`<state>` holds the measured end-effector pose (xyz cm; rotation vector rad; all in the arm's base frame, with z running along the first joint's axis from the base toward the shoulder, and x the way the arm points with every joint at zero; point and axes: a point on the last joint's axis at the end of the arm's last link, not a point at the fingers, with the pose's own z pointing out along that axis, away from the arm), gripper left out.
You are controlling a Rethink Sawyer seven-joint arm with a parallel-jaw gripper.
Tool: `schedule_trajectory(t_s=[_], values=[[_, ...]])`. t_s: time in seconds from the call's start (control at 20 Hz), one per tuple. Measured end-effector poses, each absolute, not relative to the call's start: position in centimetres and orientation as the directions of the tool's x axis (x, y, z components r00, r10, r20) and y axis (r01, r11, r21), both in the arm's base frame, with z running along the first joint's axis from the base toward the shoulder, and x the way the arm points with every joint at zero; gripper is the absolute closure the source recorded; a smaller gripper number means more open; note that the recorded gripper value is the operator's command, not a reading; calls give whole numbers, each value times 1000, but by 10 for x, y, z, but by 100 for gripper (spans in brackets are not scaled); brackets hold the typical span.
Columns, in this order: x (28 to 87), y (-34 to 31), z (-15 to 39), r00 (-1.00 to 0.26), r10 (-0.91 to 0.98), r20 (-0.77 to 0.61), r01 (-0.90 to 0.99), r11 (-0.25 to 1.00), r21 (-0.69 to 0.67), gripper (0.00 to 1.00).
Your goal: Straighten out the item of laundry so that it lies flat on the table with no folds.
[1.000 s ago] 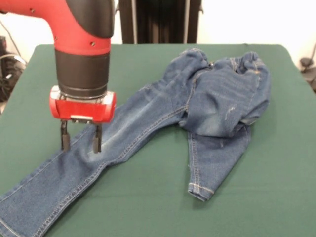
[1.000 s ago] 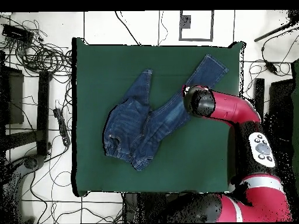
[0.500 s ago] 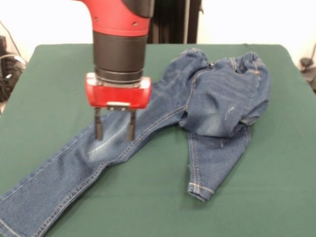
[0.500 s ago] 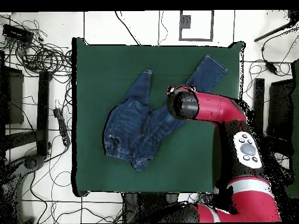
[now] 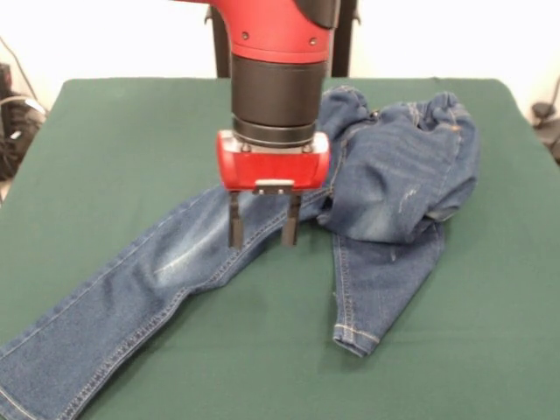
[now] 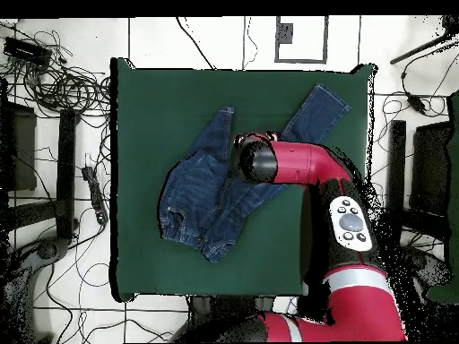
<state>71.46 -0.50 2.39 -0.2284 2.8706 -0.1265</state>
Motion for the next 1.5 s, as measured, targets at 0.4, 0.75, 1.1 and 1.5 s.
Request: schedule_trajectory(t_s=[0.4,0.75,1.1,1.5], values=[[715,9,23,-953,-176,-248,-155,983,-100,0],[717,16,23,-955,-158,-249,-142,987,-81,0],[721,32,23,-957,-140,-256,-132,990,-46,0],[713,61,-3,-969,-117,-220,-123,992,15,0]])
